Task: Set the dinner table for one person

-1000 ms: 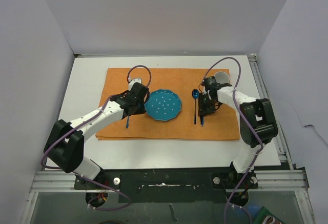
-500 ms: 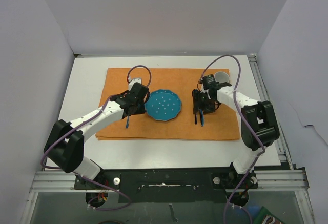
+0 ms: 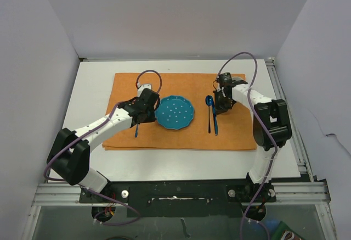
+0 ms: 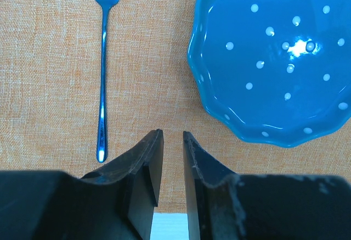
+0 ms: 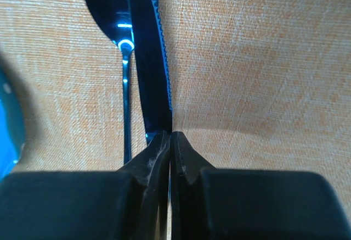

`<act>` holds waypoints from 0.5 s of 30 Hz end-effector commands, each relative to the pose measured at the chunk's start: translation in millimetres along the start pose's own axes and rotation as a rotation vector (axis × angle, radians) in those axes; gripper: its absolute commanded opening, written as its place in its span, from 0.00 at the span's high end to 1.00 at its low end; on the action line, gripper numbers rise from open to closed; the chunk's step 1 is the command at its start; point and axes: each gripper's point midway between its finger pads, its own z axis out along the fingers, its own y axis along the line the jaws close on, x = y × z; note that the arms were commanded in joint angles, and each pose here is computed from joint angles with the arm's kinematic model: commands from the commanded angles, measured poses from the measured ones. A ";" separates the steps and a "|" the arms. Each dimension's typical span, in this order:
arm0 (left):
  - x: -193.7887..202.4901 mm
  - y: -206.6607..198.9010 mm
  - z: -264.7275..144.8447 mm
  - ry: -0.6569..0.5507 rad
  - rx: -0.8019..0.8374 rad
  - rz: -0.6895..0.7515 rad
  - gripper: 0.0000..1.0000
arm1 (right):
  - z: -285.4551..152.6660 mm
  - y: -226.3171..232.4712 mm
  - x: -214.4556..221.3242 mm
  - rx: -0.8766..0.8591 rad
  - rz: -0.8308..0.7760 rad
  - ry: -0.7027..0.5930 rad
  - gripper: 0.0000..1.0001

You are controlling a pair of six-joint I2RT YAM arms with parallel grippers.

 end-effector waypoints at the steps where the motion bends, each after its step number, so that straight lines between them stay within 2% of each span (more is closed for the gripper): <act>1: -23.4 -10.3 -12.2 -0.066 0.043 -0.010 0.78 | -1.4 2.7 -14.7 -0.006 -0.021 -0.019 1.00; 15: -22.0 -13.4 -8.1 -0.055 0.045 -0.004 0.78 | -20.8 17.6 -21.7 -0.080 -0.034 -0.054 1.00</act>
